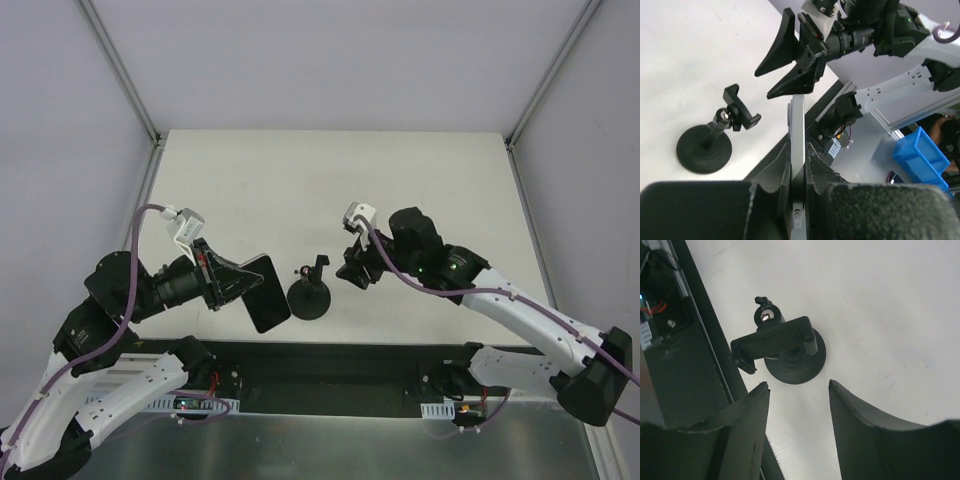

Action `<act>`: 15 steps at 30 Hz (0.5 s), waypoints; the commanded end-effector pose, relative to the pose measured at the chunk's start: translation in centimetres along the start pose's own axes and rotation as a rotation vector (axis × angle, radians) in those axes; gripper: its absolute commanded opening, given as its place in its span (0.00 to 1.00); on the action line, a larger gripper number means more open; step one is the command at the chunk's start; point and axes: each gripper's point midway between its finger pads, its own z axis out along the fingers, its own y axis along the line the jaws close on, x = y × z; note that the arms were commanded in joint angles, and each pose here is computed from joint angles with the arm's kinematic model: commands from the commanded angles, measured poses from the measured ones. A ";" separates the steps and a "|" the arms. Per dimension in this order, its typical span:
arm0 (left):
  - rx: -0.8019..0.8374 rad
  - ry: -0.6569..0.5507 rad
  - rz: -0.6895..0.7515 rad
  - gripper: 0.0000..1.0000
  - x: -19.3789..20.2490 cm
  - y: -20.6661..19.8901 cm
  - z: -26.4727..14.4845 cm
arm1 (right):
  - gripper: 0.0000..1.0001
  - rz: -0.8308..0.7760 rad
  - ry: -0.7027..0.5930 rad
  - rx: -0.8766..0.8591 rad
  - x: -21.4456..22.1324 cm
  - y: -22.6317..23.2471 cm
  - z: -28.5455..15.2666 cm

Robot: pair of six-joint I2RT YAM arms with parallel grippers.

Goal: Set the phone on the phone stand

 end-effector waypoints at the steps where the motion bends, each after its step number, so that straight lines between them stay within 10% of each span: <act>1: 0.025 -0.030 0.021 0.00 -0.4 -0.9 -1.3 | 0.50 -0.213 0.040 -0.139 -1.2 0.9 0.8; 15: 0.006 0.023 0.027 0.00 0.4 -0.1 -0.2 | 0.41 -0.275 0.163 -0.171 -1.1 -0.7 5.0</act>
